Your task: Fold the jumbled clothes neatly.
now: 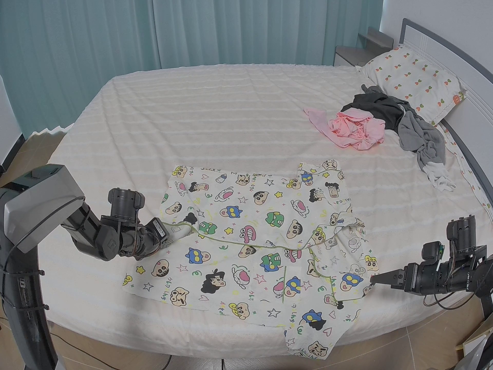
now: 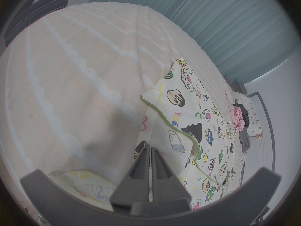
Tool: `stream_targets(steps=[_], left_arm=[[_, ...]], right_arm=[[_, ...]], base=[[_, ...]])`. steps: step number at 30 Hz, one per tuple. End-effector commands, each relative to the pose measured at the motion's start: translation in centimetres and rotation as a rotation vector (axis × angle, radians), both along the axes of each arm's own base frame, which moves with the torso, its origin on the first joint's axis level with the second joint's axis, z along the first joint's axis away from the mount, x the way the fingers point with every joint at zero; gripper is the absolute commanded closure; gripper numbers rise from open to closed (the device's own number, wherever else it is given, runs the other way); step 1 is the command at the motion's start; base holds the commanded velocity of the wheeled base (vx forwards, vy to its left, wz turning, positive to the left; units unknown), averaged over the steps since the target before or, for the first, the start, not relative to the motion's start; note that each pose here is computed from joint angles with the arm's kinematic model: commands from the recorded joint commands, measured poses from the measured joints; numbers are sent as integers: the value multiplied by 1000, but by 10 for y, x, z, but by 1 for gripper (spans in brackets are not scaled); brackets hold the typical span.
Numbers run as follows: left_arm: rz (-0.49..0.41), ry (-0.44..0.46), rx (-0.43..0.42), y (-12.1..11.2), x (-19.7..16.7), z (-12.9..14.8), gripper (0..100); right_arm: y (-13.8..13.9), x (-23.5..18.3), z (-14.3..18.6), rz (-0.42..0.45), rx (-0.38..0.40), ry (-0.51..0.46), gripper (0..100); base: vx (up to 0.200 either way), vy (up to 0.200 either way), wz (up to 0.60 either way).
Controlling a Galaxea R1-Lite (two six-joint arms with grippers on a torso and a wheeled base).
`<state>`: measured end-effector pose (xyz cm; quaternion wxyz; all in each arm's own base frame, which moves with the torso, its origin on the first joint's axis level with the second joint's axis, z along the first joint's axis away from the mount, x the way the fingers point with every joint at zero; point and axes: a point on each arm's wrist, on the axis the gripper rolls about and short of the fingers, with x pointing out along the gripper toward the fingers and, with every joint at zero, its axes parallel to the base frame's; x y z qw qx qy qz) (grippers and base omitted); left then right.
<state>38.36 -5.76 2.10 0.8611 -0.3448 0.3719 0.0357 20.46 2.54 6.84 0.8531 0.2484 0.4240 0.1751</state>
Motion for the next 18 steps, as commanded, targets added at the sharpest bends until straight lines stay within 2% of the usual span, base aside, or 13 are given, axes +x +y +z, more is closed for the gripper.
stream_targets(steps=[1,4,5,10,18], left_arm=[[10,-20,0,6,-6,12,100],[-3,-19,20,8,-9,11,100],[-2,-20,25,10,-8,11,0],[9,-22,25,15,-5,9,0],[-21,-34,-15,14,1,-1,0]], right_arm=[[0,0,-1,2,1,7,0],[0,1,-2,3,-3,9,0],[0,0,-2,4,-2,10,0],[0,0,-3,3,-3,12,0],[0,0,-4,3,-3,18,0]], base=[[0,0,0],[0,0,0],[0,0,0],[0,0,0],[0,0,0]])
